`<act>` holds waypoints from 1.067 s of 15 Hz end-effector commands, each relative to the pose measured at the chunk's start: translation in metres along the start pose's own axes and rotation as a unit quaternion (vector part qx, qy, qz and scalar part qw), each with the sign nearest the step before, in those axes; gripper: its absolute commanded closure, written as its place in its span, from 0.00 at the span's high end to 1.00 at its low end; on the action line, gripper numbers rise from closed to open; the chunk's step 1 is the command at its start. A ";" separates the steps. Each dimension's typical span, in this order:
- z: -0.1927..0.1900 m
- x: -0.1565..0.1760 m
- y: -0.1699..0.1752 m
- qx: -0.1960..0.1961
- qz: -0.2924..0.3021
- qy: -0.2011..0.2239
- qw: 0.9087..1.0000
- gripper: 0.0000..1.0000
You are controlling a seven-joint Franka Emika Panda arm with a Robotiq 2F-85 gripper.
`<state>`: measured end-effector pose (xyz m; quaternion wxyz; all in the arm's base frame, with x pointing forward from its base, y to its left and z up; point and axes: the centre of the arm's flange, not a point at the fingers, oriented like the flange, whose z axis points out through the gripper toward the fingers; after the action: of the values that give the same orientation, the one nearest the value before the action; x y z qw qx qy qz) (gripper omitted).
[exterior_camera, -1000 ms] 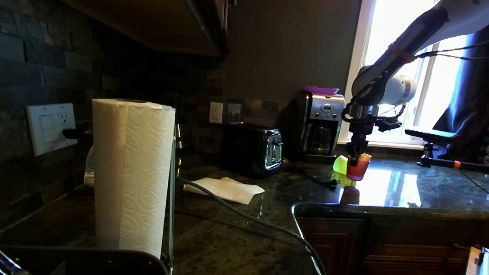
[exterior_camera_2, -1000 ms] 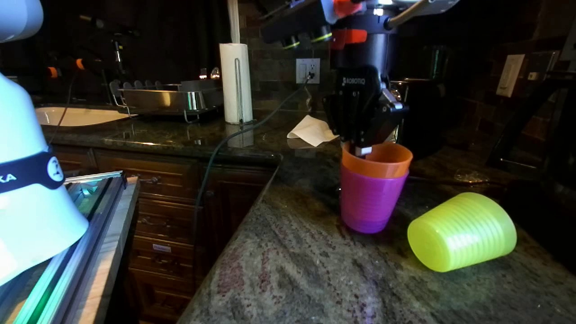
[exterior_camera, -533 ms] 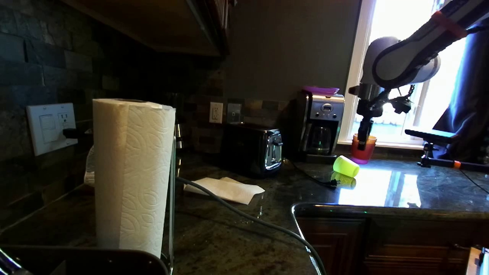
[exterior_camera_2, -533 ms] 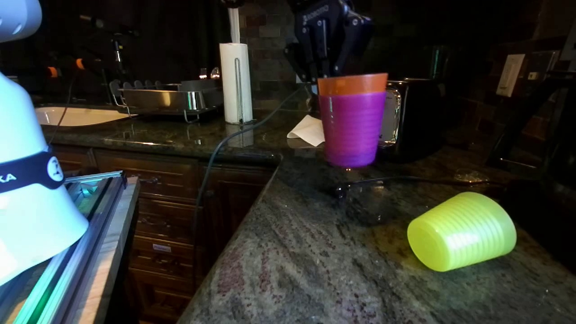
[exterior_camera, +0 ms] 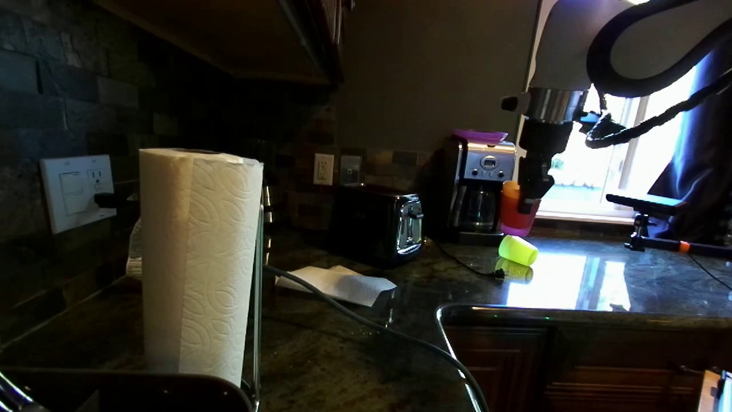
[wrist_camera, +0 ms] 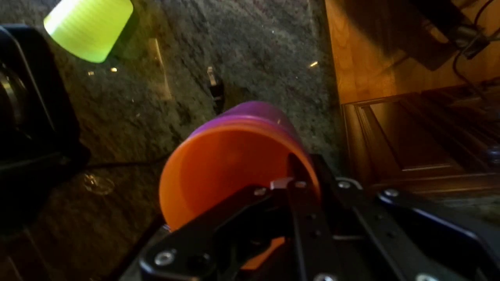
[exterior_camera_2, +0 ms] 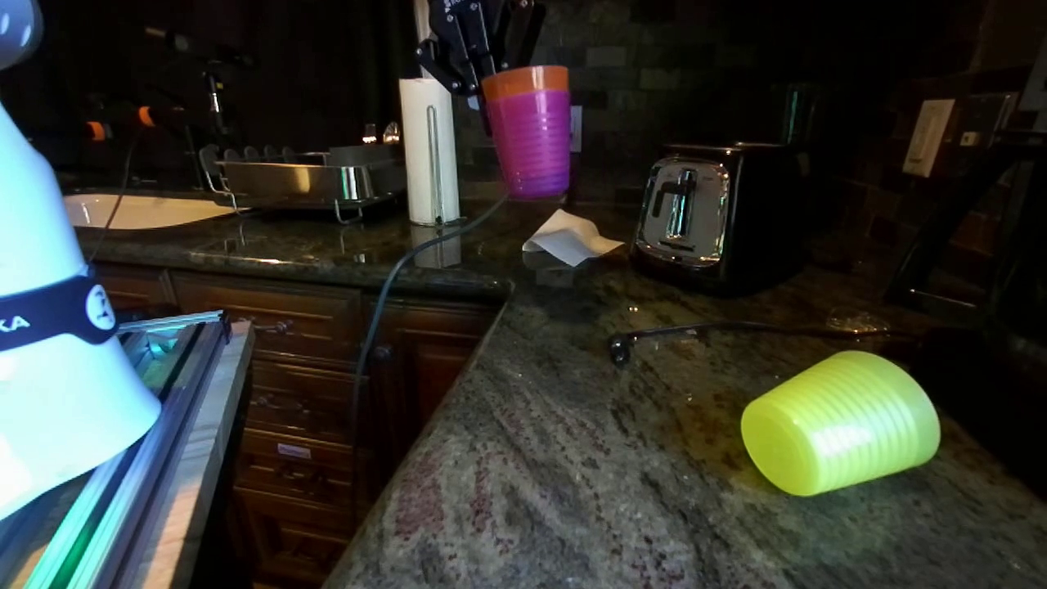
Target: Move the stacked cups to the left.
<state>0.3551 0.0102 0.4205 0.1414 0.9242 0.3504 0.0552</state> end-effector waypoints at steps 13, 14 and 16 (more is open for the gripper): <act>-0.046 0.046 -0.093 0.051 -0.239 0.073 0.967 0.07; -0.046 0.046 -0.092 0.052 -0.239 0.073 0.967 0.02; -0.037 0.063 -0.117 0.085 -0.293 0.081 0.949 0.02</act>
<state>0.3217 0.1181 0.4353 0.0781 0.8120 0.5745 0.0667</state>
